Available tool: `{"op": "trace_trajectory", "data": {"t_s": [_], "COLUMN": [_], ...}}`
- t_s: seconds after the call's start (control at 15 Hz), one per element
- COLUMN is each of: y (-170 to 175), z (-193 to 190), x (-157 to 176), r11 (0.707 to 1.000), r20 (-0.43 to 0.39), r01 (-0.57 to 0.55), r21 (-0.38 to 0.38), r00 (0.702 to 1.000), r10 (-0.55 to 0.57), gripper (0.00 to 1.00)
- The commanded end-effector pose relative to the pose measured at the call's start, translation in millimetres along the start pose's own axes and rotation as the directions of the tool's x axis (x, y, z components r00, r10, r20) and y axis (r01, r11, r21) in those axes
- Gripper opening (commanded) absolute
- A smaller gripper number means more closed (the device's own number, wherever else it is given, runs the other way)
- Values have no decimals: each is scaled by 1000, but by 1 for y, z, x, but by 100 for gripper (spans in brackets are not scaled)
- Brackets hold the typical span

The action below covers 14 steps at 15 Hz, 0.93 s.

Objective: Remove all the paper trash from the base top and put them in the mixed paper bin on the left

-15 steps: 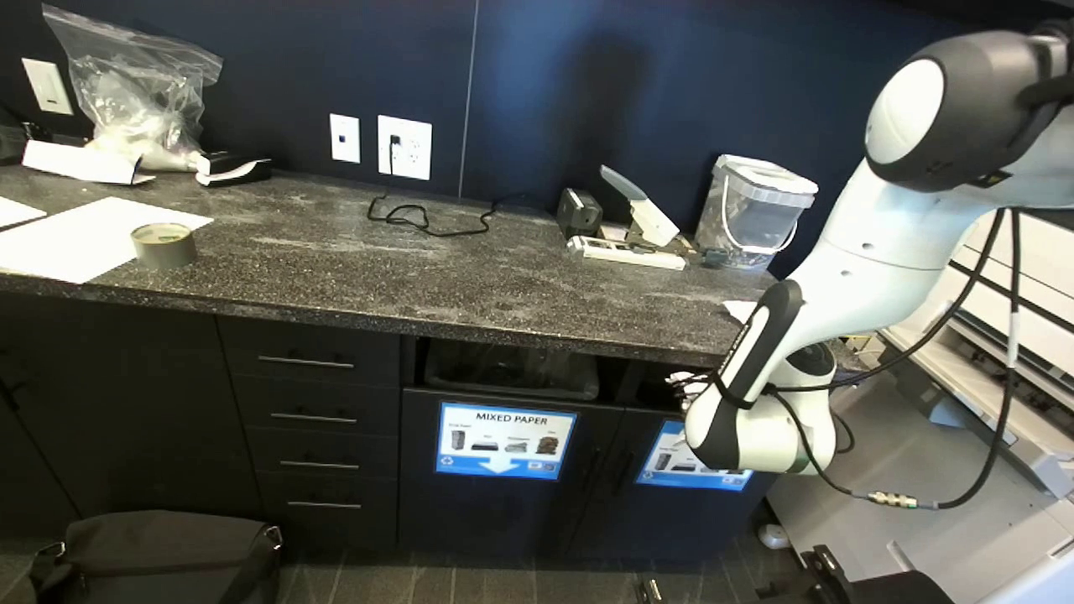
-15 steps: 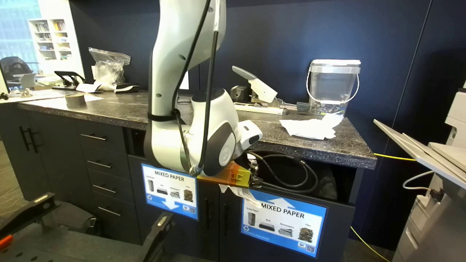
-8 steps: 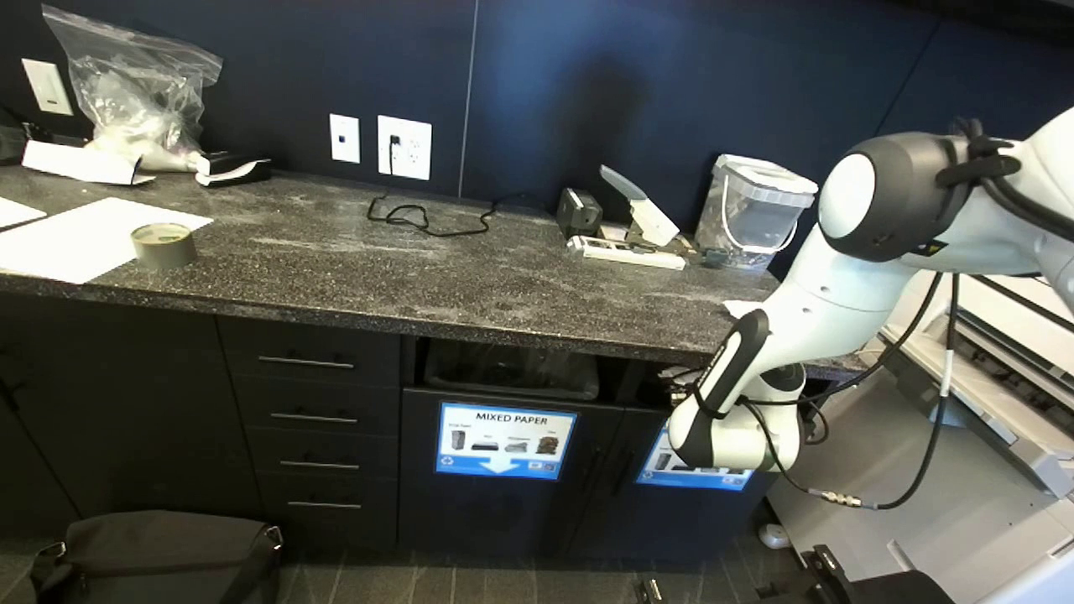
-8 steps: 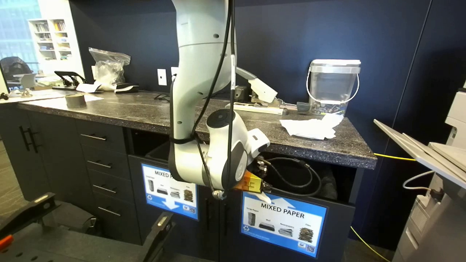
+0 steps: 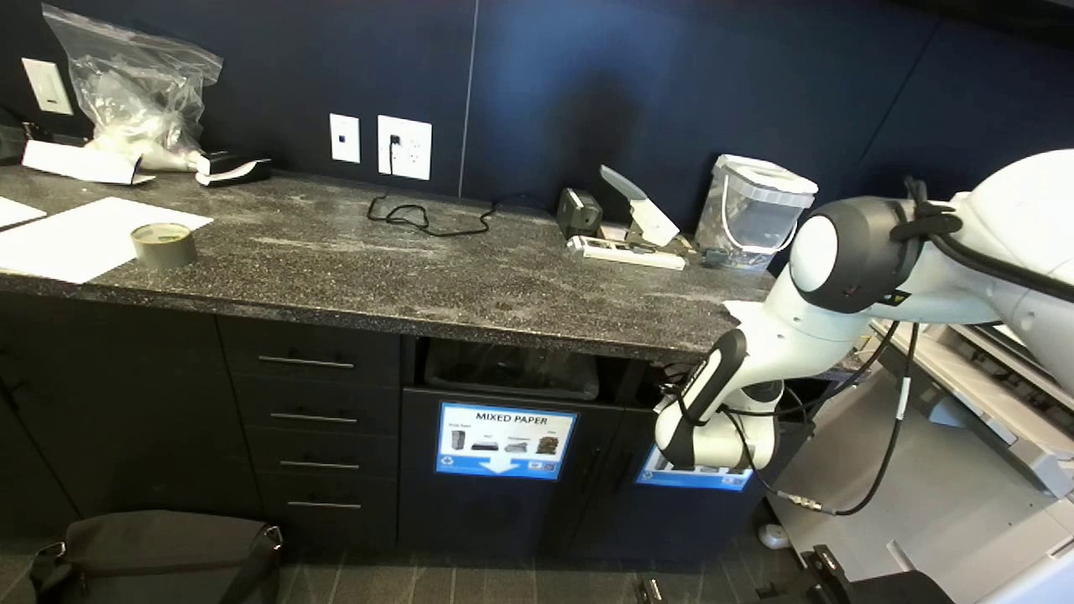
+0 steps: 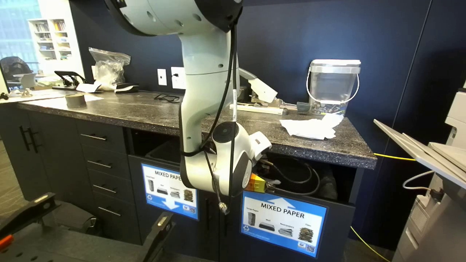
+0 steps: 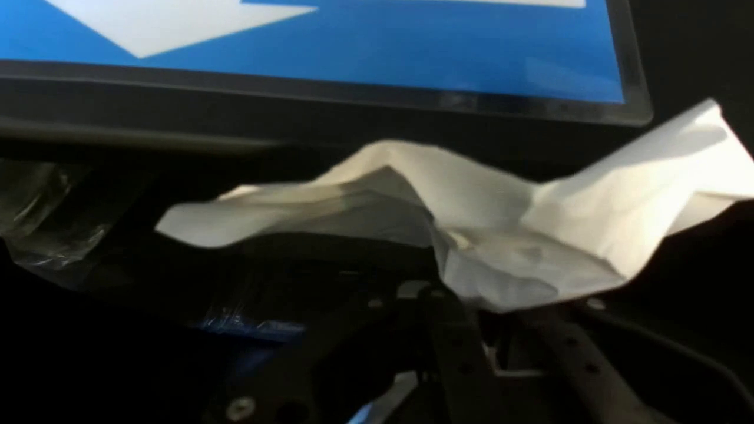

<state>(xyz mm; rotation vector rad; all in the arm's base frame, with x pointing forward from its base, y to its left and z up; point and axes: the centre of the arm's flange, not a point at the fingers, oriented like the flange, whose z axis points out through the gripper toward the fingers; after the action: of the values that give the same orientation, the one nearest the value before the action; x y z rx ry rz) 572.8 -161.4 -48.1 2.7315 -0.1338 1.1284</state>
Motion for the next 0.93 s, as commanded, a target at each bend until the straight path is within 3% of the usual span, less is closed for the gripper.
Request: {"op": "trace_trajectory", "data": {"t_s": [0.0, 0.87], "y": [-4, -25], "z": [30, 59], "x": [13, -15], "r11": [1000, 993], "r20": [-113, -204], "r01": [3, -110], "r21": [7, 48], "r00": [994, 972], "r10": [-2, 117], "gripper": [13, 13]}}
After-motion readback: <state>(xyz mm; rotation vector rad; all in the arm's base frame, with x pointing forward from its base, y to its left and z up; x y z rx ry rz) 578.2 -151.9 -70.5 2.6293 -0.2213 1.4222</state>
